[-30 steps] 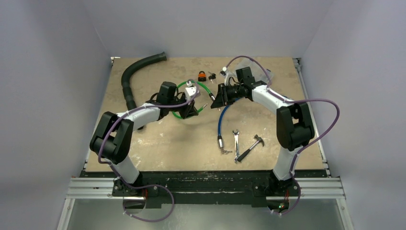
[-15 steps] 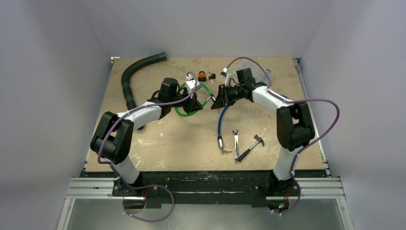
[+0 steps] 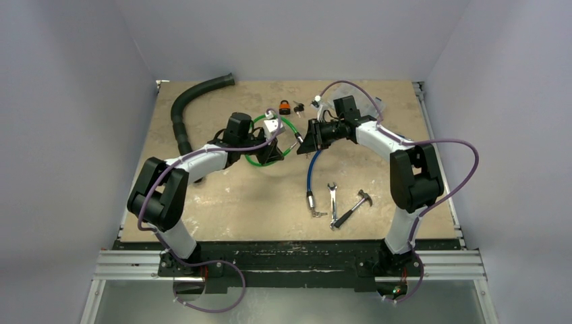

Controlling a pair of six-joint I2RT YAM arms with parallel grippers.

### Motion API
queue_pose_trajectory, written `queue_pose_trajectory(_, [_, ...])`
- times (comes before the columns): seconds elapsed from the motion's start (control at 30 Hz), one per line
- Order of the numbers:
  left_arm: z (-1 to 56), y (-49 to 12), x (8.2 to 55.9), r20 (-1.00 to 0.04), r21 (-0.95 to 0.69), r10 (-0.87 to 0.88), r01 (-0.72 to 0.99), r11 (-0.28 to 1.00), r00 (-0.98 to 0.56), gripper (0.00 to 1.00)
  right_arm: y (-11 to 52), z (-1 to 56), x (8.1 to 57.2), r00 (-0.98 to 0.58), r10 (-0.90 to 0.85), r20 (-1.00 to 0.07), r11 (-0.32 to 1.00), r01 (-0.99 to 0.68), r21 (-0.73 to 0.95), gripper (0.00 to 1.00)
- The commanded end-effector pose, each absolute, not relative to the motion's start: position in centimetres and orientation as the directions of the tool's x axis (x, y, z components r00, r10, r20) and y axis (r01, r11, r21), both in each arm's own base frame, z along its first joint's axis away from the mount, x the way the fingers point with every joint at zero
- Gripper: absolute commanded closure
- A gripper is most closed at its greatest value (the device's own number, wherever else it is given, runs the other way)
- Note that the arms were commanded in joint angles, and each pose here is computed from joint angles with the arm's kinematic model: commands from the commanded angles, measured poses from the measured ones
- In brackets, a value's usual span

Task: Lock with the key
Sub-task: Lock the lock.

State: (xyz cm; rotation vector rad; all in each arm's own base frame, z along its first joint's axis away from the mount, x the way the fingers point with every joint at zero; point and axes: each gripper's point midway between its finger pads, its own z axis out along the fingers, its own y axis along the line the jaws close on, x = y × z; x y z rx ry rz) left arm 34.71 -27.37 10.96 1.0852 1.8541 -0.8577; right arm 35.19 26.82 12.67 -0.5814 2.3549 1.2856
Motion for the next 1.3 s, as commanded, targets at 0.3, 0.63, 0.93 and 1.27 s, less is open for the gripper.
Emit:
queue_pose_trajectory(0.3, [14.8, -28.2, 34.9, -0.933, -0.053, 0.319, 0.940, 0.336, -0.166, 1.00, 27.7, 15.6, 35.1, -0.808, -0.162, -0.567, 0.427, -0.575, 0.698, 1.00])
queue_pose_trajectory(0.63, [15.3, -28.4, 35.8, -0.941, -0.048, 0.296, 0.928, 0.368, -0.166, 1.00, 27.8, 15.4, 34.3, -0.802, -0.192, -0.565, 0.407, -0.589, 0.698, 1.00])
queue_pose_trajectory(0.93, [16.2, -29.0, 36.8, -0.953, -0.039, 0.266, 0.927, 0.374, -0.147, 1.00, 29.0, 14.8, 31.6, -0.754, -0.315, -0.577, 0.359, -0.657, 0.663, 1.00])
queue_pose_trajectory(1.27, [19.1, -30.5, 37.7, -0.980, -0.041, 0.168, 0.928, 0.370, -0.110, 1.00, 29.5, 13.6, 31.0, -0.742, -0.366, -0.561, 0.353, -0.669, 0.654, 1.00])
